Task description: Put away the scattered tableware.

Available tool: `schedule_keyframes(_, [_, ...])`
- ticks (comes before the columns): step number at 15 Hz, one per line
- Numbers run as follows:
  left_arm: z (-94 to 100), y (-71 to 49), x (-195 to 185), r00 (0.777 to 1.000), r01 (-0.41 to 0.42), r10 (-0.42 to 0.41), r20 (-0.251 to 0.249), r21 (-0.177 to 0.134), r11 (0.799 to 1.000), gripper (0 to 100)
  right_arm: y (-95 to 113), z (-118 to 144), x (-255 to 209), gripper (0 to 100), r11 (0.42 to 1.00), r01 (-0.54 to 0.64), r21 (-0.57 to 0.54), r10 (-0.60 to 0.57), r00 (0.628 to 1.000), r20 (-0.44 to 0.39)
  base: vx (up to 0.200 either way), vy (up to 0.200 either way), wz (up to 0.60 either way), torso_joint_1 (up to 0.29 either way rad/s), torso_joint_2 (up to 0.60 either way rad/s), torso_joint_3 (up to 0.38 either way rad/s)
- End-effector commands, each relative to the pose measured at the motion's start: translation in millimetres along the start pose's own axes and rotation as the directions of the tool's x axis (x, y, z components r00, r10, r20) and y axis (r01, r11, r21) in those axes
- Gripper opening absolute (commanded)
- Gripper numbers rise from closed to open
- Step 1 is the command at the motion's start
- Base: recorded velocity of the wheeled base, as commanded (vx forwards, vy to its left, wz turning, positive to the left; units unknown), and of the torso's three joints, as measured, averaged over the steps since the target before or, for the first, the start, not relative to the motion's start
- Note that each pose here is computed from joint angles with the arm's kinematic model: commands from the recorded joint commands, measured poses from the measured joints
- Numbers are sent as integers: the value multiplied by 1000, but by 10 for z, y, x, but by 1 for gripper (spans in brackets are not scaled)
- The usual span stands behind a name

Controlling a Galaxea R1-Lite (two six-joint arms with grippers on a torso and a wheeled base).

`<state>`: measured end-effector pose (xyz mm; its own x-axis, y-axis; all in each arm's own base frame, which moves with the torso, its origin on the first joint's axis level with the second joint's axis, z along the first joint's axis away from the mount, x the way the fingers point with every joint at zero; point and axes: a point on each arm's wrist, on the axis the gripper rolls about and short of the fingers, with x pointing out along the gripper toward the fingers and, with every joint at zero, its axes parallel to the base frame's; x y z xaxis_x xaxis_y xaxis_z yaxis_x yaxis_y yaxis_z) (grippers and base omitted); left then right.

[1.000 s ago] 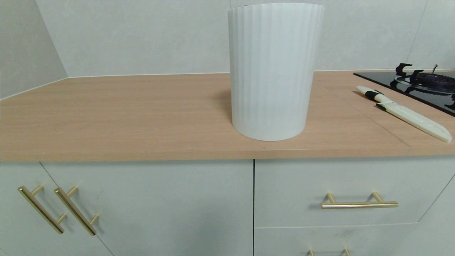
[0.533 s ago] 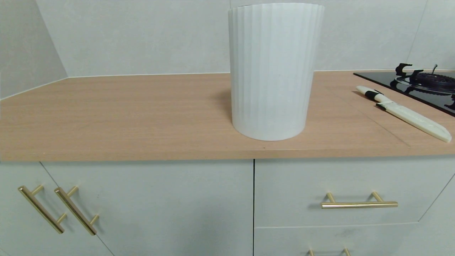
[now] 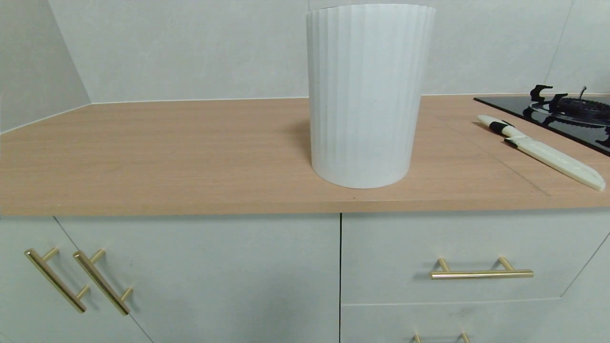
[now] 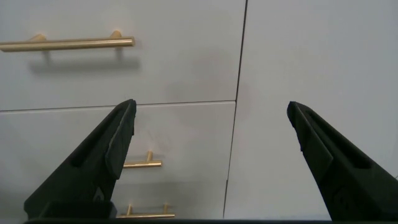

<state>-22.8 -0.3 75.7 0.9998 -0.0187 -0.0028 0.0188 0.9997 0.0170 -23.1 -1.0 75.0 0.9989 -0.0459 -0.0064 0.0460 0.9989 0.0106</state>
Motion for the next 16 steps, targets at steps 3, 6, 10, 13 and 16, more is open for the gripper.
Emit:
schedule_keyframes(3, [0,0,0,1000,0,0,0,0,1000,100,0,0,1,100,1000,0,0,0,1000,-1,0,0,0,23,-106,-72])
schedule_keyframes(6, [0,0,0,1000,-2,2,0,0,1000,100,0,0,1,100,1000,0,0,0,1000,-1,0,0,0,80,-248,-274])
schedule_keyframes(10, [0,0,0,1000,0,0,0,0,1000,100,0,0,1,100,1000,0,0,0,1000,-1,0,0,0,181,-527,-294])
schedule_keyframes(13, [0,0,0,1000,0,0,0,0,1000,100,0,0,1,100,1000,0,0,0,1000,-1,0,0,0,181,-481,-282])
schedule_keyframes(16, [0,0,0,1000,0,0,0,0,1000,100,0,0,1,100,1000,0,0,0,1000,-1,0,0,0,191,-483,-282])
